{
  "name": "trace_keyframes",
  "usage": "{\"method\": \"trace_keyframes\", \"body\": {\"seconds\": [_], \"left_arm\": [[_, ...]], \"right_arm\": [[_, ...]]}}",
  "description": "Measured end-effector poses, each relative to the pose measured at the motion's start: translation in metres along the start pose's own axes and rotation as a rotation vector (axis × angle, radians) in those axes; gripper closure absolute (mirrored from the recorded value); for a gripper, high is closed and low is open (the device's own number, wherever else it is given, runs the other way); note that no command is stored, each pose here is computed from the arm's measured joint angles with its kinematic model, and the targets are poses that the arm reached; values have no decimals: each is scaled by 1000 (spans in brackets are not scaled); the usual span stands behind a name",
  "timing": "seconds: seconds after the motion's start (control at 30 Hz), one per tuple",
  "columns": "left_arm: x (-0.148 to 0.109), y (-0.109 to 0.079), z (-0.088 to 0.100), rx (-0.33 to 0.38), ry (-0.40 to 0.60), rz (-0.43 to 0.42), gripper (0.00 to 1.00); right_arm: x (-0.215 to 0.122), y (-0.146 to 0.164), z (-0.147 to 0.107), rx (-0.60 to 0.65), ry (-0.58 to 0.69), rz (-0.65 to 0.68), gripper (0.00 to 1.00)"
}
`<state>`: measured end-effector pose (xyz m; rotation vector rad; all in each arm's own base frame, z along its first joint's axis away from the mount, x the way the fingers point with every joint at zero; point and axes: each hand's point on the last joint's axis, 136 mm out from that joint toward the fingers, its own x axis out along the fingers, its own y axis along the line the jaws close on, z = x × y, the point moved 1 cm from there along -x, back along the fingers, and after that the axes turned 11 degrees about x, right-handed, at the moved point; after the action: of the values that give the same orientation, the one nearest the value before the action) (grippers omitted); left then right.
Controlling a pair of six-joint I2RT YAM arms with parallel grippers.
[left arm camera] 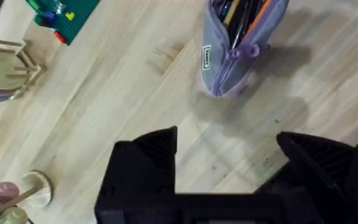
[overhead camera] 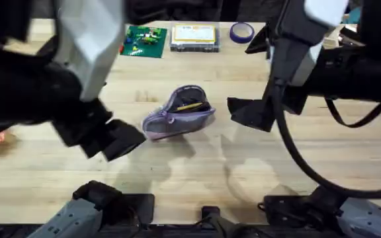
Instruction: Unzip the bag, pick up the pens from the table one at a time and place them inside, then zip the bag closed.
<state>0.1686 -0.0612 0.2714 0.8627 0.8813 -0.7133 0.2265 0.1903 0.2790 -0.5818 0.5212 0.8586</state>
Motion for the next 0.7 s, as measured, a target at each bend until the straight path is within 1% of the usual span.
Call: {"method": "trace_keyframes", "body": {"seconds": [0.1,0.2,0.4,0.53,0.6,0.7], "left_arm": [[-6,-1,-9,1,2,9,8],[-7,-3,-20,0,33,0,8],[6,2,-37,-29,87,-3,8],[19,9,-39,-36,91,11,7],[22,15,-36,-30,79,27,8],[22,26,-28,-22,44,75,8]], "right_arm": [[0,0,0,0,0,0,3],[0,0,0,0,0,0,3],[0,0,0,0,0,0,4],[0,0,0,-1,0,0,3],[0,0,0,-1,0,0,3],[0,0,0,-1,0,0,4]]}}
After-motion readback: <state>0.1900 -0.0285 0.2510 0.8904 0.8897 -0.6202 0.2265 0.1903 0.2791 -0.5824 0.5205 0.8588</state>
